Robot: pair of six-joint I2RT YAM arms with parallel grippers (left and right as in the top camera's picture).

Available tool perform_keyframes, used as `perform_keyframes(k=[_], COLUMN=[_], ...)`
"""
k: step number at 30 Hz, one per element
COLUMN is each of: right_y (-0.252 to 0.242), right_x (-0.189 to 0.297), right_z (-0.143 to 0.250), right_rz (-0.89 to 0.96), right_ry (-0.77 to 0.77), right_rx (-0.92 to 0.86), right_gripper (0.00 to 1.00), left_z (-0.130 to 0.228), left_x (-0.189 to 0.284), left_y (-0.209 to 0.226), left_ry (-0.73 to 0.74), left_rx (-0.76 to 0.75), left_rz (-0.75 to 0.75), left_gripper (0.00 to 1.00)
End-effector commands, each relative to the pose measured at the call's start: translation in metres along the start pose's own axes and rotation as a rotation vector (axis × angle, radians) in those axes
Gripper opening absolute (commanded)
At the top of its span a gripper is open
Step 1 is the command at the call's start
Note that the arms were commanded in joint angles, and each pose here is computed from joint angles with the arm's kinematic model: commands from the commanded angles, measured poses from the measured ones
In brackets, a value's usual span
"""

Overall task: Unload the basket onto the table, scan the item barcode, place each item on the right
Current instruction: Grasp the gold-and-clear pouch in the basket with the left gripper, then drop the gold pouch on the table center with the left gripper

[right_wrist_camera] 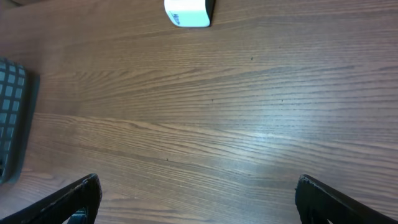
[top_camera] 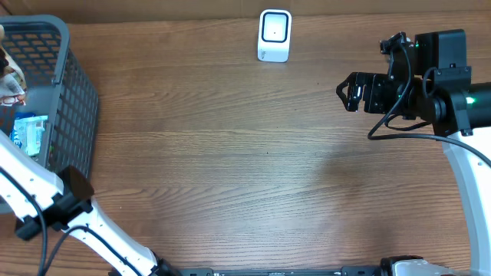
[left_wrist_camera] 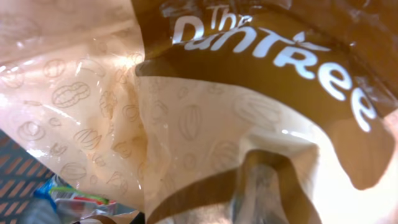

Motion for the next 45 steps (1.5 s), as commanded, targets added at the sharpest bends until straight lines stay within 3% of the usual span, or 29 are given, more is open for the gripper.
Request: perform_keyframes(k=[1, 6, 10, 13, 15, 20, 23, 25, 27, 29, 34, 35, 38, 40, 45], right_y=[0.005, 0.005, 0.005, 0.005, 0.005, 0.005, 0.005, 0.005, 0.005, 0.005, 0.005, 0.005, 0.005, 0.005, 0.005], right_x=[0.009, 0.009, 0.009, 0.009, 0.009, 0.009, 0.009, 0.009, 0.009, 0.009, 0.009, 0.009, 0.009, 0.009, 0.009], right_z=[-0.007, -0.006, -0.006, -0.006, -0.007, -0.006, -0.006, -0.005, -0.006, -0.006, -0.005, -0.005, -0.005, -0.005, -0.001], right_rz=[-0.010, -0.010, -0.010, -0.009, -0.009, -0.009, -0.009, -0.009, -0.009, -0.010, -0.009, -0.009, -0.009, -0.010, -0.010], right_ry=[-0.043, -0.038, -0.036, -0.037, -0.041, -0.037, -0.035, -0.034, -0.035, -0.035, -0.034, -0.034, -0.035, -0.031, -0.012], right_rx=[0.021, 0.019, 0.019, 0.020, 0.021, 0.020, 0.019, 0.019, 0.019, 0.019, 0.019, 0.019, 0.019, 0.018, 0.011], right_gripper=[1.00, 1.00, 1.00, 1.00, 1.00, 1.00, 1.00, 1.00, 1.00, 1.00, 1.00, 1.00, 1.00, 1.00, 1.00], left_z=[0.017, 0.057, 0.130, 0.205, 0.241, 0.339, 0.359, 0.360, 0.354, 0.345, 0.265, 0.230, 0.179, 0.134, 0.076], left_x=[0.064, 0.060, -0.005, -0.064, -0.089, -0.151, -0.166, -0.167, -0.166, -0.162, -0.115, -0.089, -0.046, -0.009, 0.038], left_y=[-0.060, -0.124, -0.168, -0.173, -0.174, -0.156, -0.142, -0.139, -0.142, -0.148, -0.183, -0.190, -0.186, -0.167, -0.087], left_ry=[-0.072, 0.065, 0.402, 0.662, 0.754, 0.885, 0.903, 0.904, 0.894, 0.878, 0.722, 0.639, 0.505, 0.367, 0.188], left_rx=[-0.132, -0.251, -0.355, -0.406, -0.437, -0.449, -0.438, -0.437, -0.442, -0.455, -0.487, -0.473, -0.421, -0.349, -0.138], left_rz=[0.216, 0.347, 0.262, 0.067, 0.036, -0.043, -0.064, -0.070, -0.058, -0.039, 0.039, 0.068, 0.102, 0.130, 0.049], left_gripper=[0.04, 0.04, 0.04, 0.04, 0.04, 0.04, 0.08, 0.30, 0.73, 0.97, 1.00, 1.00, 1.00, 1.00, 1.00])
Point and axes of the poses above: each gripper's point midway between its finger pads, its own x axis back along the fingers, its own y axis along the line the jaws close on, z = x × y, the point moved 7 cm from there along x, back along the fingers, and after that the axes turned 12 degrees about x, right-handed, at the moved point
